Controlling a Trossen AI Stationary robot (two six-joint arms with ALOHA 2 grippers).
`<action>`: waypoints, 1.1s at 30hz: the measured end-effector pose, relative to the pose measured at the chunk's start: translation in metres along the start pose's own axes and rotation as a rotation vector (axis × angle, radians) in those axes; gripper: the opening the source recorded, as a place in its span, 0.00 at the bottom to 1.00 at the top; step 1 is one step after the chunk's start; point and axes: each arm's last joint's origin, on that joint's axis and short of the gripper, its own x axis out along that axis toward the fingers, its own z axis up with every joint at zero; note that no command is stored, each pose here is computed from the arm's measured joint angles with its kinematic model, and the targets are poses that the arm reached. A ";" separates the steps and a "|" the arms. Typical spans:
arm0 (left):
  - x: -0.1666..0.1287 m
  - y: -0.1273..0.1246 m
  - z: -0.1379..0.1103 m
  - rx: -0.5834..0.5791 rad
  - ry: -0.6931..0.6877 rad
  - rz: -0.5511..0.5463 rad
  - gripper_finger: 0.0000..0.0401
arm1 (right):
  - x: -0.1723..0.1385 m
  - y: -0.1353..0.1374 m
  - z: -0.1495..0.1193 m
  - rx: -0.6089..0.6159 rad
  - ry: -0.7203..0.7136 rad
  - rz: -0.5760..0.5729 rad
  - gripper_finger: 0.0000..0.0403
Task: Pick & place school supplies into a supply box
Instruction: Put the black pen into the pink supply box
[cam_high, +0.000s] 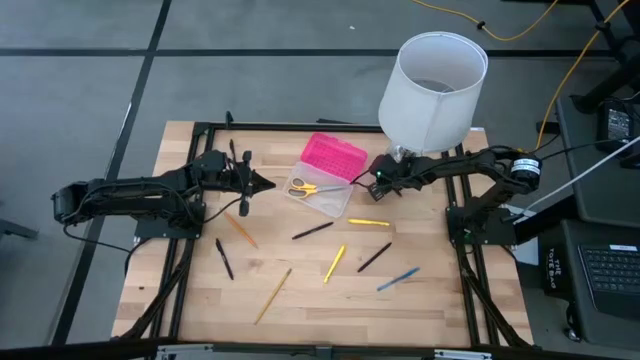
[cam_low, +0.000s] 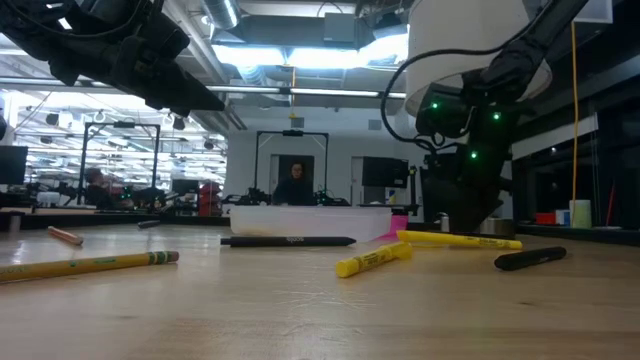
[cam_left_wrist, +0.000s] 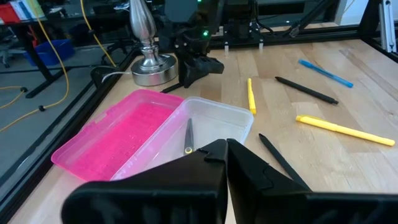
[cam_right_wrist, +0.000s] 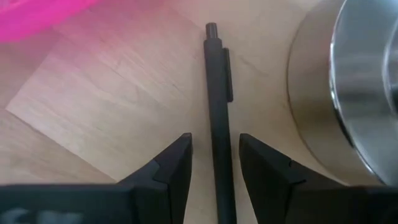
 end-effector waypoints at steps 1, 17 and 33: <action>0.000 0.000 0.000 0.000 0.000 0.000 0.00 | 0.001 -0.001 0.000 0.003 0.004 -0.001 0.35; 0.000 0.000 0.000 0.000 0.000 0.000 0.01 | 0.002 -0.001 0.000 -0.014 0.021 0.029 0.07; 0.000 0.000 0.000 0.000 0.000 0.000 0.01 | -0.009 0.014 -0.008 -0.100 -0.038 0.020 0.08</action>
